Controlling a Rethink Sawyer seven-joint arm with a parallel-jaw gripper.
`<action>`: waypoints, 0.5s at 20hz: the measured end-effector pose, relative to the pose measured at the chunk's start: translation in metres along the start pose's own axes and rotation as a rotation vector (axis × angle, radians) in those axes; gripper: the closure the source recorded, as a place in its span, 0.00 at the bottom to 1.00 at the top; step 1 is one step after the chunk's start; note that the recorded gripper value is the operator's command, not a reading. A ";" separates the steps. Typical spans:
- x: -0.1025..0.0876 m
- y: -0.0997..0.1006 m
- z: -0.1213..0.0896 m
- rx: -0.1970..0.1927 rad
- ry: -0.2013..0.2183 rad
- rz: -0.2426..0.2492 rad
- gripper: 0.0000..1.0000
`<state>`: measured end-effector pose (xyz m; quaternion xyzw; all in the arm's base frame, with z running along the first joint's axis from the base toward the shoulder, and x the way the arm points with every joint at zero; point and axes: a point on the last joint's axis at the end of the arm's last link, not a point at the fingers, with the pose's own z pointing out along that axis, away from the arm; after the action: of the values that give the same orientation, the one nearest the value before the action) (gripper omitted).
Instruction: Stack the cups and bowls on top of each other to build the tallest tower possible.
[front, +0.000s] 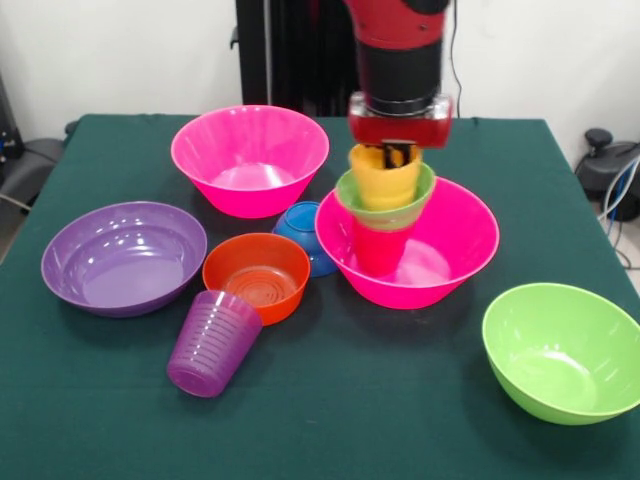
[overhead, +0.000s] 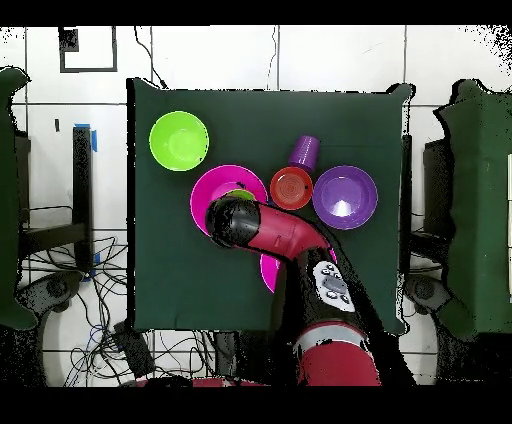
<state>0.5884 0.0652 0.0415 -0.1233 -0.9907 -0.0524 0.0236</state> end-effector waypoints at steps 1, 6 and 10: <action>0.003 0.006 0.002 0.000 0.004 0.000 1.00; 0.019 0.041 0.014 0.000 0.026 0.029 1.00; 0.020 0.044 0.023 0.002 0.035 0.050 1.00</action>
<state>0.5787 0.1152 0.0247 -0.1470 -0.9868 -0.0532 0.0423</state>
